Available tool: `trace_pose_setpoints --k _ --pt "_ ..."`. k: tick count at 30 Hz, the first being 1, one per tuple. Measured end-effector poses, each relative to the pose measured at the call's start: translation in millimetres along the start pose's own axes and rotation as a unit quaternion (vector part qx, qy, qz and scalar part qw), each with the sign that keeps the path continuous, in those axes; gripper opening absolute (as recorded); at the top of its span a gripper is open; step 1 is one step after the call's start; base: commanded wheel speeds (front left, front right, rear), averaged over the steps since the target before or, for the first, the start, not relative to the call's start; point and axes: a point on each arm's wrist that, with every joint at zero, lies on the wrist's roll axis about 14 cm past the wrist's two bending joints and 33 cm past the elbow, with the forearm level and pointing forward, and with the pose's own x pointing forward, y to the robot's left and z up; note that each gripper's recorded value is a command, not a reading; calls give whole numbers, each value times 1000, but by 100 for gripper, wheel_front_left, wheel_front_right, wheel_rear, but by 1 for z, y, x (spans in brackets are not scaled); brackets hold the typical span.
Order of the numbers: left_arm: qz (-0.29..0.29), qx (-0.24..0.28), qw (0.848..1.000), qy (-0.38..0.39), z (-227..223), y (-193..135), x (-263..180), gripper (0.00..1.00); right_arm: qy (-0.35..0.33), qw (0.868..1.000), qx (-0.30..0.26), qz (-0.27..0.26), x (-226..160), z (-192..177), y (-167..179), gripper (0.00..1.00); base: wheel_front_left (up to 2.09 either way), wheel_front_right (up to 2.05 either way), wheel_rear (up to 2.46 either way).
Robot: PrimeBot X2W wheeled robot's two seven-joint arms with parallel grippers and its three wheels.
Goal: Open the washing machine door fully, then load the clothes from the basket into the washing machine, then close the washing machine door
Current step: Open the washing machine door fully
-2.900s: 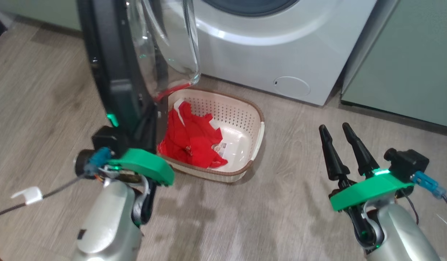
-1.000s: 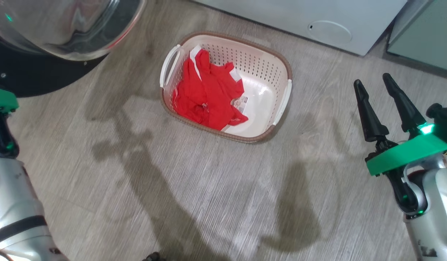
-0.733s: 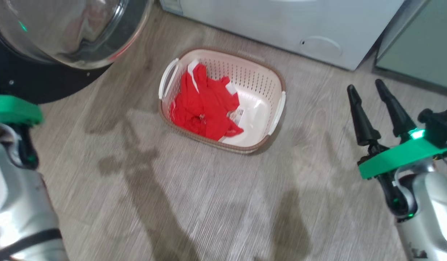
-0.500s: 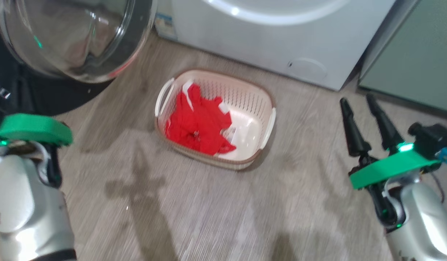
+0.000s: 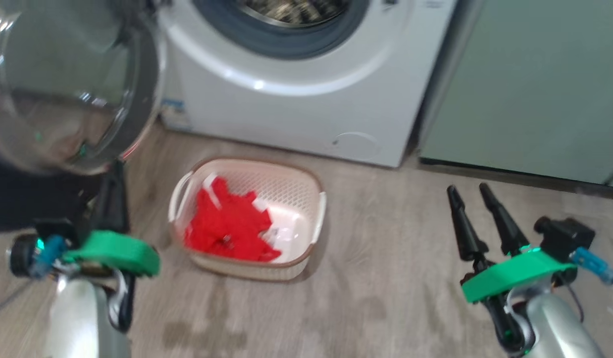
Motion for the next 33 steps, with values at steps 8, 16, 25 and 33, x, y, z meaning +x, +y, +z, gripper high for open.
trace_pose_setpoints --k 8,16,25,33 --pt "-76 -34 996 -12 4 -57 -13 0 -42 998 3 -57 -36 25 -26 100 0 0 0" --pt "-106 -70 992 -12 6 -93 -25 0 -82 991 2 -108 -69 45 -49 100 0 0 0" --pt "-118 -75 990 21 -12 -111 -42 0 -97 987 -2 -130 -83 52 -58 100 0 0 0" --pt "-106 -67 992 31 -18 -107 -46 100 -95 987 -4 -127 -80 50 -55 100 0 0 0"
